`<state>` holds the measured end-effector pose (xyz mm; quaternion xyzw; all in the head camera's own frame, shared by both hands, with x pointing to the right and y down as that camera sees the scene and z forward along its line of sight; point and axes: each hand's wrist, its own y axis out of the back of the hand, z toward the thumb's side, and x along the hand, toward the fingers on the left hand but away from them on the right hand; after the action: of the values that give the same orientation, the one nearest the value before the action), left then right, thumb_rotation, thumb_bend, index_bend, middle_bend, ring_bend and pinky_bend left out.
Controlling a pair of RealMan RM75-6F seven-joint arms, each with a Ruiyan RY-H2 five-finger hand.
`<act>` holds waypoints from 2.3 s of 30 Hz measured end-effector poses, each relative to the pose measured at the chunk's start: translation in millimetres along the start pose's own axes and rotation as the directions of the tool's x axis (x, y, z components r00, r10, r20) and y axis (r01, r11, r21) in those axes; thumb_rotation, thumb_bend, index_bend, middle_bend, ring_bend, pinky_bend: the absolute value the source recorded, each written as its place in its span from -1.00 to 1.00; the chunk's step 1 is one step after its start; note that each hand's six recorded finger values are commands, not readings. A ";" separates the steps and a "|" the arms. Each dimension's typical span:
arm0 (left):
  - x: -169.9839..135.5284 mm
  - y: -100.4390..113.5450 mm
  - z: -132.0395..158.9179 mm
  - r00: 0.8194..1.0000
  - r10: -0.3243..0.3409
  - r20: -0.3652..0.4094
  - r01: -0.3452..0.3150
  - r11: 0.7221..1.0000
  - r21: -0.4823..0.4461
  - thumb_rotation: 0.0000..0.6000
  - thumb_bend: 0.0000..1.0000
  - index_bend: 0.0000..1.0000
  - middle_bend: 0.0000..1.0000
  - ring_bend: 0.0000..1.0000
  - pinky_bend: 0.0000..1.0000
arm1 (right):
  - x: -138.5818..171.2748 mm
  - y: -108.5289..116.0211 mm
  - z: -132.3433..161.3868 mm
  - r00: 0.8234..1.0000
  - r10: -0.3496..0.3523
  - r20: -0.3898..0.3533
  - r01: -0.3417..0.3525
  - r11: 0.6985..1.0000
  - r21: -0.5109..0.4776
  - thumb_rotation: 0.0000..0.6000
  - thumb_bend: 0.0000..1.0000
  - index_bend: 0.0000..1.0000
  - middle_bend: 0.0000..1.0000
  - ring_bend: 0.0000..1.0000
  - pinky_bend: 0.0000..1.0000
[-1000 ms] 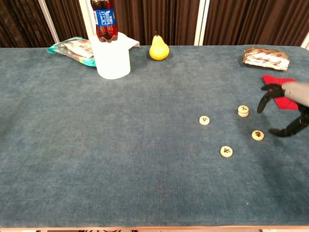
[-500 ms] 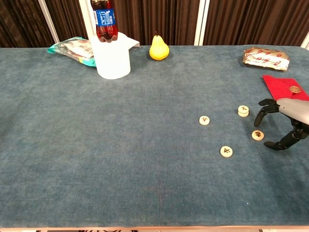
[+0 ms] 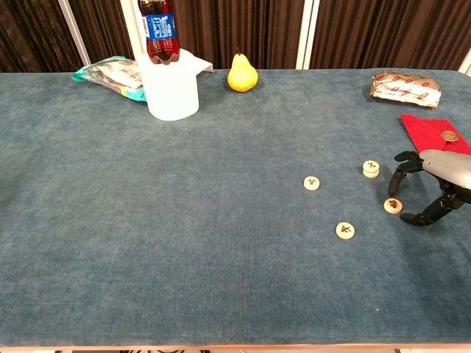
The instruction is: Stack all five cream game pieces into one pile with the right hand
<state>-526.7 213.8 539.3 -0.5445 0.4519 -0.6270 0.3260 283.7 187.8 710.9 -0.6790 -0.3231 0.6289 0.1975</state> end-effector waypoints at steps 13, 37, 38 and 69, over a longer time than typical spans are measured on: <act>0.0 0.1 0.0 1.000 0.000 -0.001 0.000 1.000 0.000 1.00 -0.67 -0.89 -1.00 -1.00 -1.00 | -4.3 -1.5 1.3 1.000 0.005 0.004 -0.005 1.000 0.002 1.00 -0.23 -0.07 -1.00 -1.00 -1.00; 0.3 0.0 0.1 1.000 0.000 -0.003 0.000 1.000 0.003 1.00 -0.67 -0.89 -1.00 -1.00 -1.00 | -9.2 -1.9 3.8 1.000 0.007 0.007 -0.008 1.000 0.016 1.00 -0.23 -0.03 -1.00 -1.00 -1.00; 0.3 0.0 0.1 1.000 0.000 -0.003 0.000 1.000 0.003 1.00 -0.67 -0.89 -1.00 -1.00 -1.00 | -9.4 -1.8 3.7 1.000 0.007 0.008 -0.007 1.000 0.016 1.00 -0.23 -0.03 -1.00 -1.00 -1.00; 0.6 -0.2 0.2 1.000 0.000 -0.005 0.000 1.000 0.006 1.00 -0.67 -0.89 -1.00 -1.00 -1.00 | -12.2 11.9 6.3 1.000 -0.016 0.006 0.016 1.000 0.017 1.00 -0.22 0.03 -1.00 -1.00 -1.00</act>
<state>-526.7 213.3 539.7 -0.5419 0.4507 -0.6296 0.3267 279.7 170.1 710.9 -0.6727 -0.3238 0.6322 0.2074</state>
